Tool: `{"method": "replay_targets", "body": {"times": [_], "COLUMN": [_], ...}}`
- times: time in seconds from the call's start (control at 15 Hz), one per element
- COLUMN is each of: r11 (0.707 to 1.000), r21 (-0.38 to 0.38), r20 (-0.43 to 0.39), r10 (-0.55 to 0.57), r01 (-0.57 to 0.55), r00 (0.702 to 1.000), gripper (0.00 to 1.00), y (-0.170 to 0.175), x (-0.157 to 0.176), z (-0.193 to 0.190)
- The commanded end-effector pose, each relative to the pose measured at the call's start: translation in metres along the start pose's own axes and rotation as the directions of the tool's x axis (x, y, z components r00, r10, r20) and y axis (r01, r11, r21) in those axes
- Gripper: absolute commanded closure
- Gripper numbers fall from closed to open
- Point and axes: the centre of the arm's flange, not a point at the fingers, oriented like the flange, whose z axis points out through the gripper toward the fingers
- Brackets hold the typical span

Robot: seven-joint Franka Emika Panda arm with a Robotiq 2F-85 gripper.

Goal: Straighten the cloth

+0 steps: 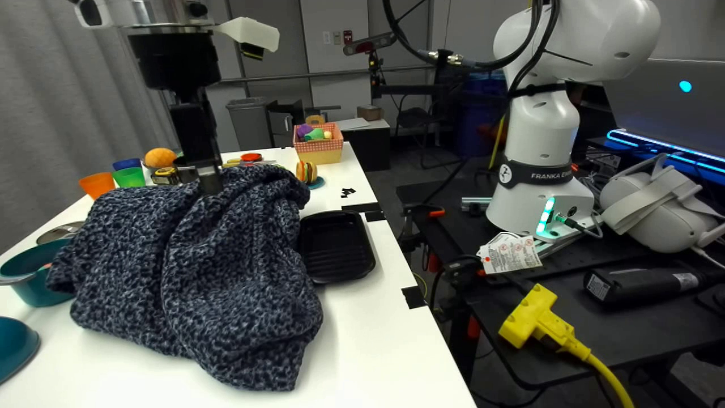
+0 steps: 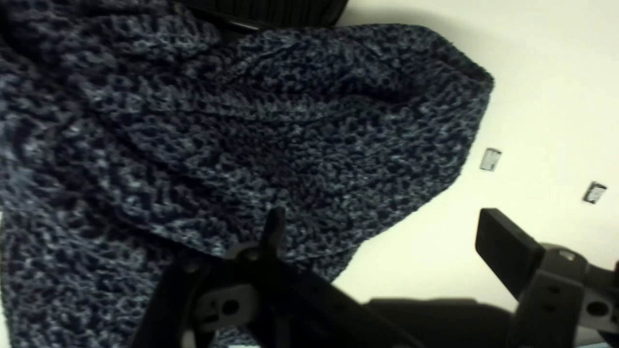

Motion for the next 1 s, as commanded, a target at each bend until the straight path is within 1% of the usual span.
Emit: {"method": "replay_targets", "body": {"times": [0.0,0.2,0.33,0.4,0.53,0.73,0.93], "r11": [0.998,0.988,0.98,0.985,0.981,0.981,0.977], "r21": [-0.043,-0.076,-0.078,-0.065,-0.068,-0.068,-0.067], "r20": [-0.004,-0.007,-0.018,0.001,-0.005,-0.006,0.023], "r10": [0.052,0.135,0.181,0.161,0.181,0.18,0.203], "r01": [-0.052,-0.135,-0.182,-0.16,-0.181,-0.18,-0.201], "r00": [0.999,0.991,0.983,0.987,0.983,0.984,0.979], "gripper": [0.0,0.0,0.0,0.0,0.0,0.0,0.0], "y": [0.066,0.115,0.134,0.12,0.133,0.132,0.148], "x": [0.001,-0.001,-0.002,-0.011,-0.011,-0.009,-0.006], "z": [0.0,0.002,-0.001,0.003,0.002,0.001,0.015]}}
